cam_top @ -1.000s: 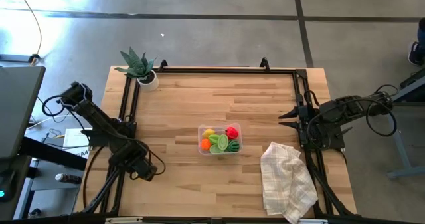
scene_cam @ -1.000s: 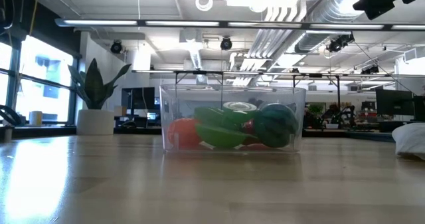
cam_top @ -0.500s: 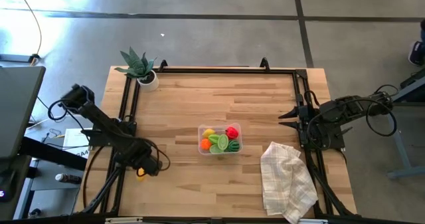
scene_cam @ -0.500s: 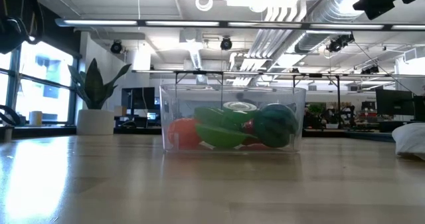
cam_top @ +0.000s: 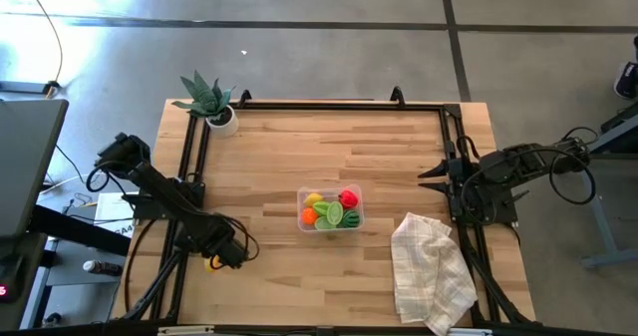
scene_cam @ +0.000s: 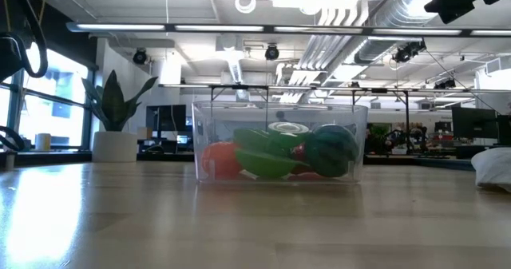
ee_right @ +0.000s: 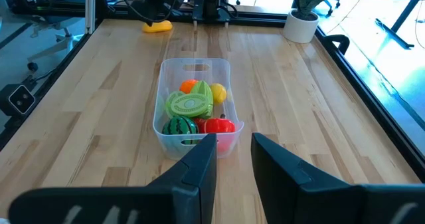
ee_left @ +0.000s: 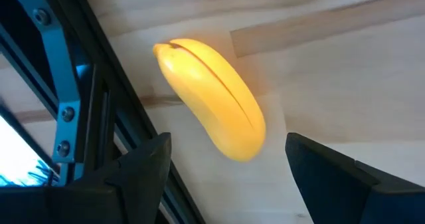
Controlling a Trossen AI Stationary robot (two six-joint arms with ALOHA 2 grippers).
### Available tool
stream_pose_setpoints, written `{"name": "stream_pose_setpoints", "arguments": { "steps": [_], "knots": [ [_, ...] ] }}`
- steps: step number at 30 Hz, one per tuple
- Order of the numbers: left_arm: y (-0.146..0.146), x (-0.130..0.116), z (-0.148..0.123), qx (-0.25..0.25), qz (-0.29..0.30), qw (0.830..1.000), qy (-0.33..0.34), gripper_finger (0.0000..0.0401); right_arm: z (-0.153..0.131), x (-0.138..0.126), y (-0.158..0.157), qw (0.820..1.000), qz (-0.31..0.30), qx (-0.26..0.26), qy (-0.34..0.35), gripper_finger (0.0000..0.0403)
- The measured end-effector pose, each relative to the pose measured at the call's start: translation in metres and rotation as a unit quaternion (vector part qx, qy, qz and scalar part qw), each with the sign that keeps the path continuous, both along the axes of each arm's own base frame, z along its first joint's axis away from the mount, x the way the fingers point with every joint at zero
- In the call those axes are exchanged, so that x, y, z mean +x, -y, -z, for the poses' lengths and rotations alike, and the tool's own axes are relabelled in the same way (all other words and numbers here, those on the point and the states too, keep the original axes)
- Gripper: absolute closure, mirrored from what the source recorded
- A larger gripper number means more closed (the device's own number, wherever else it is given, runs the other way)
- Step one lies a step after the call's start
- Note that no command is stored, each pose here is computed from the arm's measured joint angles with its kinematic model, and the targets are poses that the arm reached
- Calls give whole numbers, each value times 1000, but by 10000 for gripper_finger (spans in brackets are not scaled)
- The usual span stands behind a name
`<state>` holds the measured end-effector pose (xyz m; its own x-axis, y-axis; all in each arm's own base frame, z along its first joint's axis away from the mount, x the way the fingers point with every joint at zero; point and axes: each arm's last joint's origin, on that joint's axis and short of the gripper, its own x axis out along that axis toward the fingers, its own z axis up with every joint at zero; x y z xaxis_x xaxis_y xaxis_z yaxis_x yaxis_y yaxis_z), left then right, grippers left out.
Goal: Pick and placing Produce into tupperware
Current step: Put the yellow banana into the transparent bin
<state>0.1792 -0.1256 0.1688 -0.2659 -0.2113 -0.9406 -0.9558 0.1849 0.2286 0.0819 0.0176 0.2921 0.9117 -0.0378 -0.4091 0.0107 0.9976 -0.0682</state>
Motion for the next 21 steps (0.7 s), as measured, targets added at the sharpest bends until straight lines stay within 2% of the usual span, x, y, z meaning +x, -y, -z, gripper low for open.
{"name": "stream_pose_setpoints", "arguments": {
  "steps": [21],
  "knots": [
    [7, 9, 19, -3, -2, 1000, -23, 114, 0, 0, 0, 1000, 0, 0, 0, 318]
  ]
}}
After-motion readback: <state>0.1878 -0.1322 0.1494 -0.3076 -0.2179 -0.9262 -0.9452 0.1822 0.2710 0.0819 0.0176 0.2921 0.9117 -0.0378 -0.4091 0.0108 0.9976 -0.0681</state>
